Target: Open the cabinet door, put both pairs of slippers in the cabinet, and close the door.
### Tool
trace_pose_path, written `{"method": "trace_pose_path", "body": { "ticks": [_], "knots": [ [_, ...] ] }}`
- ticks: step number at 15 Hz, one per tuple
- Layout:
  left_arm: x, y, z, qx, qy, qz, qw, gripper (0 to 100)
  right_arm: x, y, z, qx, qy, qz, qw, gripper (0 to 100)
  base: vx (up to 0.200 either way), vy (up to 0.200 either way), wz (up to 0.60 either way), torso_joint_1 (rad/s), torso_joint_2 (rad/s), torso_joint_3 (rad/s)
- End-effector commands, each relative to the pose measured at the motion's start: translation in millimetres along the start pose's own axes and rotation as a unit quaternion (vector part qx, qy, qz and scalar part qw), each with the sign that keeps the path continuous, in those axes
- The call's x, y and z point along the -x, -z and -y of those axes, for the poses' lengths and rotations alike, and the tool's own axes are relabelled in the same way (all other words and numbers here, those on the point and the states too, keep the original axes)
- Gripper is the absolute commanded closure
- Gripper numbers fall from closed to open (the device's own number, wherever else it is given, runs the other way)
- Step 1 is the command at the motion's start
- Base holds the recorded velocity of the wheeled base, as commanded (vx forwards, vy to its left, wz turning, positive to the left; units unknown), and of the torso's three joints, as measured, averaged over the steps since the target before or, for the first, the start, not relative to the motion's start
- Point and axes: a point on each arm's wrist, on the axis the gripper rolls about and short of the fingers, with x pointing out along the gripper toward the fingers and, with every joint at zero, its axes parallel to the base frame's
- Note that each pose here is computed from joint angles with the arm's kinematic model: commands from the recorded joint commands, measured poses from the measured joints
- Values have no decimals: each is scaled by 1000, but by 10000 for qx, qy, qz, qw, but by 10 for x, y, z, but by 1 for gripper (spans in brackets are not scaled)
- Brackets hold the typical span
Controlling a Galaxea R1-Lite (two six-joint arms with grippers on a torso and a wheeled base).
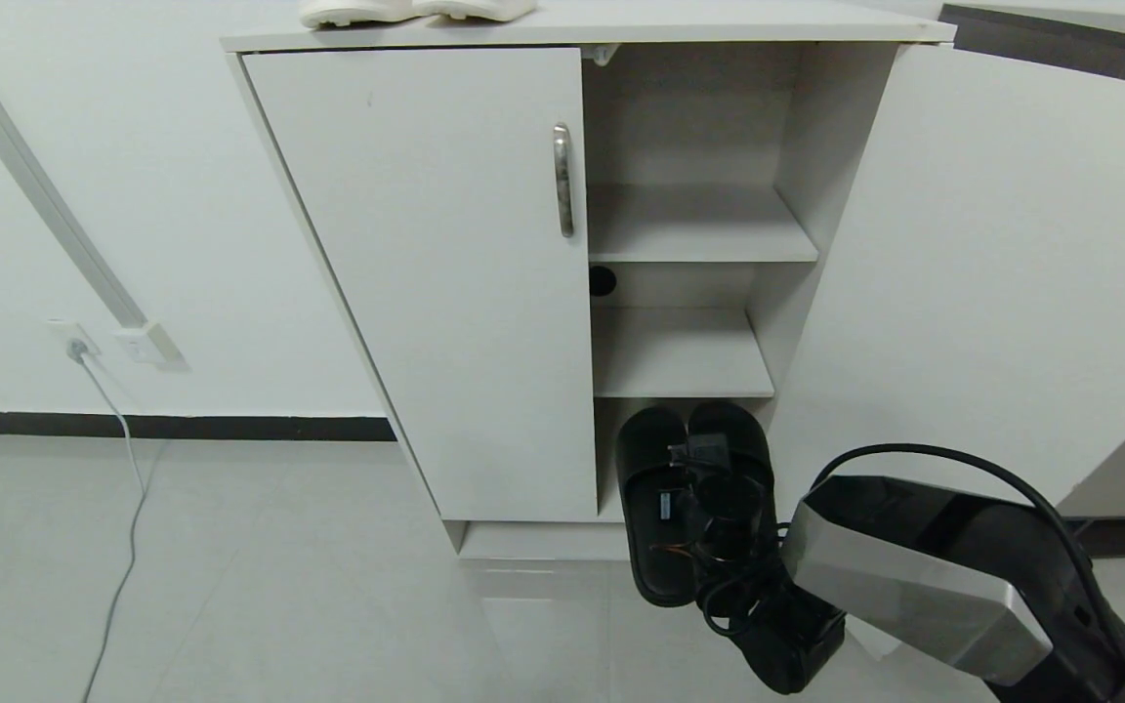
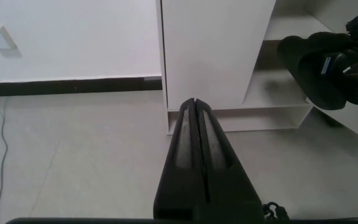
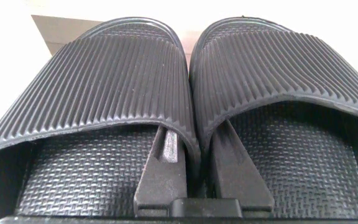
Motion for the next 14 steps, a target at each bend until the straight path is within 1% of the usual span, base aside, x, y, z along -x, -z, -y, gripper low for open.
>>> {"method": "trace_pose_path", "body": {
  "ticks": [1, 3, 14],
  "knots": [
    [-1, 0, 0, 1, 1, -7, 10000, 100, 1, -15, -2, -17, -4, 23, 10000, 100, 0, 0, 0, 0, 0, 0],
    [-1, 0, 0, 8, 1, -7, 10000, 100, 3, -12, 0, -12, -4, 17, 10000, 100, 0, 0, 0, 0, 0, 0],
    [0, 0, 0, 39, -7, 1, 10000, 100, 4, -37, 2, -27, -3, 35, 10000, 100, 200, 0, 0, 2, -1, 1]
  ]
}}
